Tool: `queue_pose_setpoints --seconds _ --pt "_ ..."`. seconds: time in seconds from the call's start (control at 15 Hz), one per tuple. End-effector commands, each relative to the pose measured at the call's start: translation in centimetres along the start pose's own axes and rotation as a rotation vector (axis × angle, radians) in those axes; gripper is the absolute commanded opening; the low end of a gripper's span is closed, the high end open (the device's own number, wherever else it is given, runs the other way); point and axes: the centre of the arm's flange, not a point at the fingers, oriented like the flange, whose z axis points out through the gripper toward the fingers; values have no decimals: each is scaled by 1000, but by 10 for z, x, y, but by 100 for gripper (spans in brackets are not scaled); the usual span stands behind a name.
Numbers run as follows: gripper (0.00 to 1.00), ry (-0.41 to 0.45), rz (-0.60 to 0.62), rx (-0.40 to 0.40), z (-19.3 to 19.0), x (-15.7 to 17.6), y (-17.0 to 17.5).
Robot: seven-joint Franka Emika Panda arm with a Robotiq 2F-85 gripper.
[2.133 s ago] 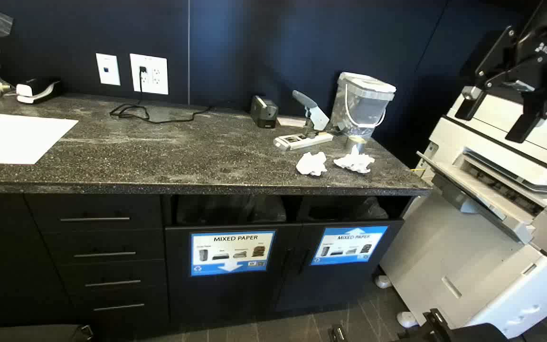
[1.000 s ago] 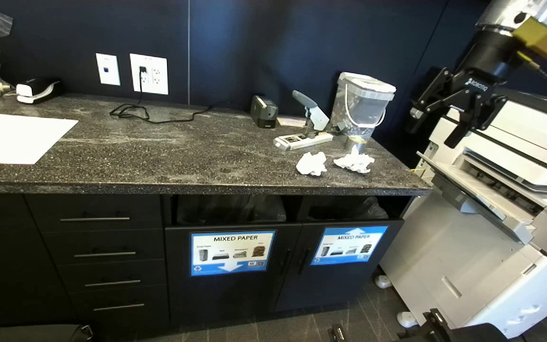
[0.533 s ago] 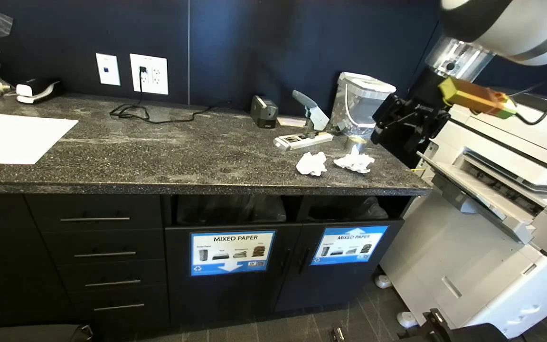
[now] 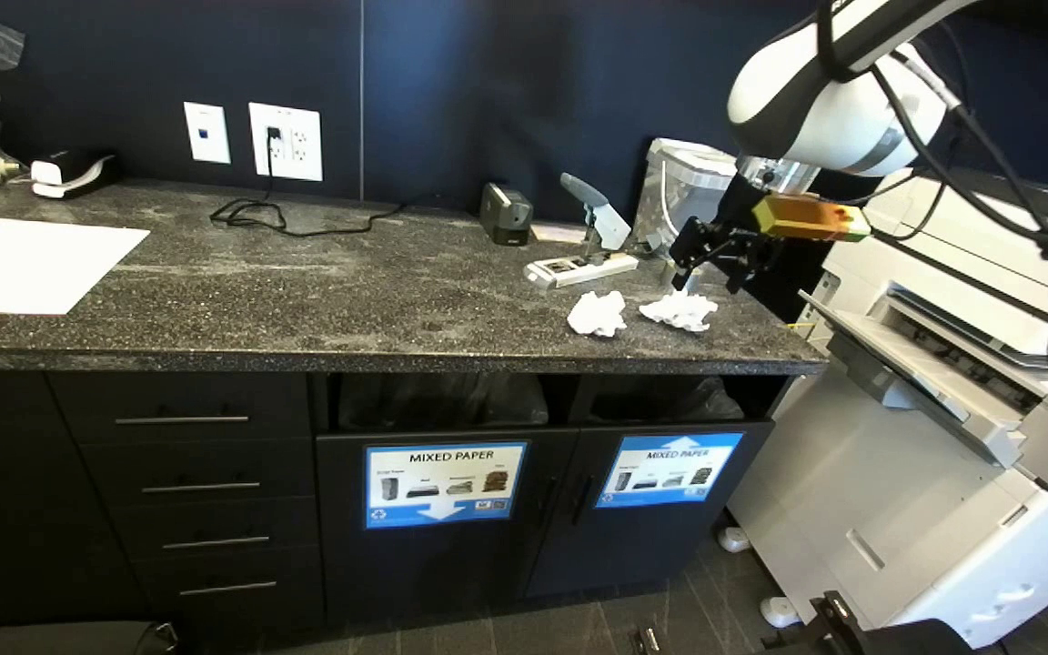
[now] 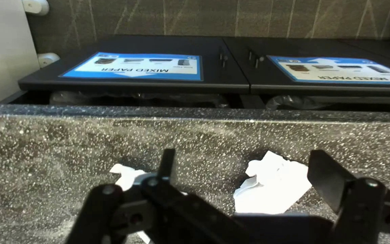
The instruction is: Pick up the papers from the counter and throw them in the bin
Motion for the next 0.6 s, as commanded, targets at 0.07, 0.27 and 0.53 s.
queue_pose_setpoints --seconds 0.07,0.27,0.53 --pt "100 34 -27 -71 24 72 28" --pt "100 33 -35 -113 48 99 50" --pt "100 13 -18 -120 81 124 80"
